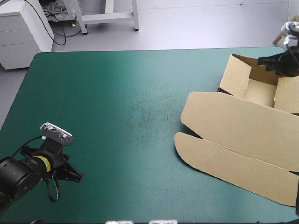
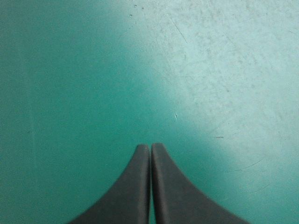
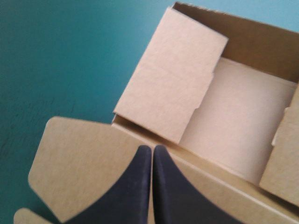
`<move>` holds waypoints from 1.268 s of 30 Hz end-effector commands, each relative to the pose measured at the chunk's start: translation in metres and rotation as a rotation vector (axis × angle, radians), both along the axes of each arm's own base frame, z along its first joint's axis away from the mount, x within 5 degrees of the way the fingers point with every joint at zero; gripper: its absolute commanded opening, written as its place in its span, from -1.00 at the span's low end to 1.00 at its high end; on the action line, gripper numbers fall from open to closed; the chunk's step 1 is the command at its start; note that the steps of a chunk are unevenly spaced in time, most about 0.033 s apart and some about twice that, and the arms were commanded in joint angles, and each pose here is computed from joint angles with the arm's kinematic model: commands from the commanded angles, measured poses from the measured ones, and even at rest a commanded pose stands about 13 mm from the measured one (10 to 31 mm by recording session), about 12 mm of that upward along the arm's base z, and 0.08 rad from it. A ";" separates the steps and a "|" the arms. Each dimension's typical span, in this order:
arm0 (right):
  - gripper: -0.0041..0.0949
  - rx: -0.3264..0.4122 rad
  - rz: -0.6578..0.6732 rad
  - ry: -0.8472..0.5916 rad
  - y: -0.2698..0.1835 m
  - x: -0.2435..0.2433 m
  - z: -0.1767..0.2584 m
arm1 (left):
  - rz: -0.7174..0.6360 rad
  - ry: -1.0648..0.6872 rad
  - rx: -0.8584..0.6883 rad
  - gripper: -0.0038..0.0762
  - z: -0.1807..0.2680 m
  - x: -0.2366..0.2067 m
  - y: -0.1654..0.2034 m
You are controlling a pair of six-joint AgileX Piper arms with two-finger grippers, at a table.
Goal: Fold the box
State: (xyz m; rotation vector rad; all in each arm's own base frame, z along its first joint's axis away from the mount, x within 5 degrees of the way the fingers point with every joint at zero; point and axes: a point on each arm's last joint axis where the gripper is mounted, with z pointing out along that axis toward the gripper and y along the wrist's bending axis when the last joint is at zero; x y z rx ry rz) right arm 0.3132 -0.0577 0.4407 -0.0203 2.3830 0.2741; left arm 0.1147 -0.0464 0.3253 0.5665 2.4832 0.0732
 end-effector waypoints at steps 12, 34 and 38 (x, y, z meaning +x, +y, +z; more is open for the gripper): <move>-0.93 -0.081 0.220 -0.130 0.071 -0.110 -0.039 | -0.035 -0.175 -0.083 -0.93 -0.004 -0.012 0.007; -0.93 -0.177 0.254 -0.221 0.081 -0.235 -0.131 | -0.064 -0.124 -0.110 -0.93 -0.061 -0.031 0.013; -0.93 -0.174 0.248 -0.225 0.082 -0.240 -0.136 | -0.066 -0.129 -0.110 -0.93 -0.061 -0.030 0.013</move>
